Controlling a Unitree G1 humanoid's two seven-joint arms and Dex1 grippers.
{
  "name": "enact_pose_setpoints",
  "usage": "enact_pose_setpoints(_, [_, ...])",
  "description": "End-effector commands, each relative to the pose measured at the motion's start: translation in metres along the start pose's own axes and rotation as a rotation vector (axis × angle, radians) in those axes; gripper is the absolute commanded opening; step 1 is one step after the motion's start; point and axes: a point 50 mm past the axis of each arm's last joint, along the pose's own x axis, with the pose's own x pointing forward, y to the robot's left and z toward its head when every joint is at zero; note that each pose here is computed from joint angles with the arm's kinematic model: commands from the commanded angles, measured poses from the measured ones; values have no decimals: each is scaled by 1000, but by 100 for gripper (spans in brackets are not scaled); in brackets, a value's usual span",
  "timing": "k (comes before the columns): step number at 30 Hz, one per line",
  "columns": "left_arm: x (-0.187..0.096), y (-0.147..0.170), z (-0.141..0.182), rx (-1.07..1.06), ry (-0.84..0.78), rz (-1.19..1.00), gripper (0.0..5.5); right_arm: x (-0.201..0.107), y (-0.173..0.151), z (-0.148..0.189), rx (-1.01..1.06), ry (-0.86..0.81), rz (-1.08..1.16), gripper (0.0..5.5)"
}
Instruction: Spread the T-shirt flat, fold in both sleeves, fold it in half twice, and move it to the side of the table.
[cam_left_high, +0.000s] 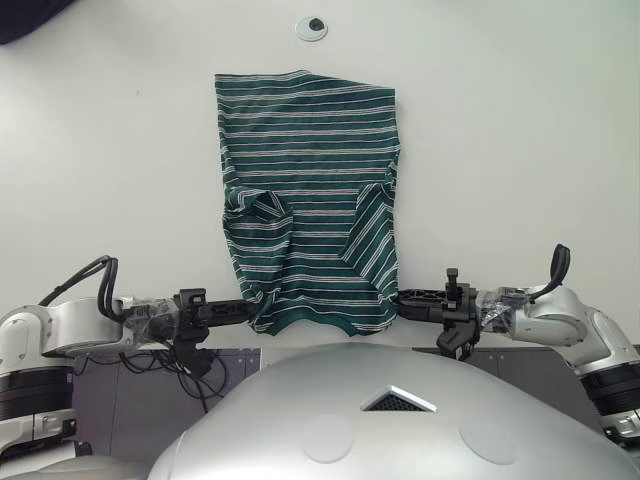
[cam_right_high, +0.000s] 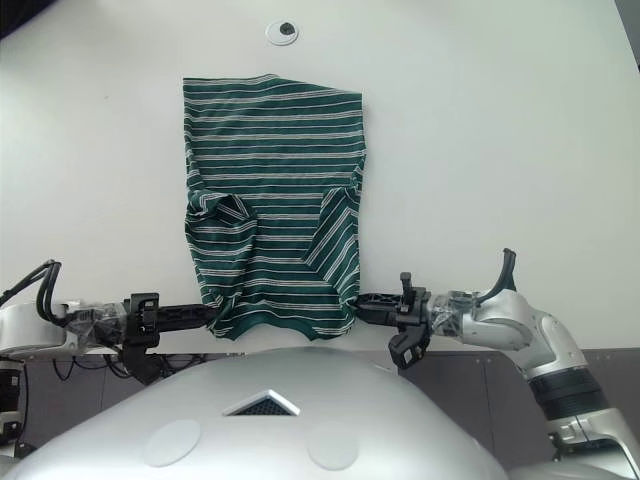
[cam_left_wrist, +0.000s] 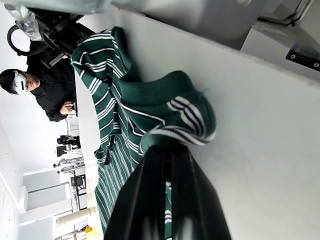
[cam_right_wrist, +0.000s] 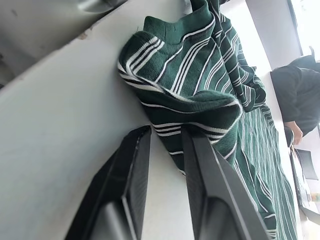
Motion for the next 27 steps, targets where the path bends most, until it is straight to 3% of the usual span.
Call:
enact_pose_setpoints(1, [-1,-3,0,1,0,-13,0,-14,11,-14,125,112,25,118])
enact_pose_setpoints(7, [0,-7,-1,-9,5,-21,0,-30,14,-18,239,167,-4,214])
enact_pose_setpoints(15, [2,-4,-4,7,9,-3,0,-17,-6,-5,147,77,-50,331])
enact_pose_setpoints(19, [4,-4,-4,9,7,4,0,-8,-5,0,98,43,8,331])
enact_pose_setpoints(27, [7,-6,-3,1,5,12,0,-13,11,-3,129,86,150,186])
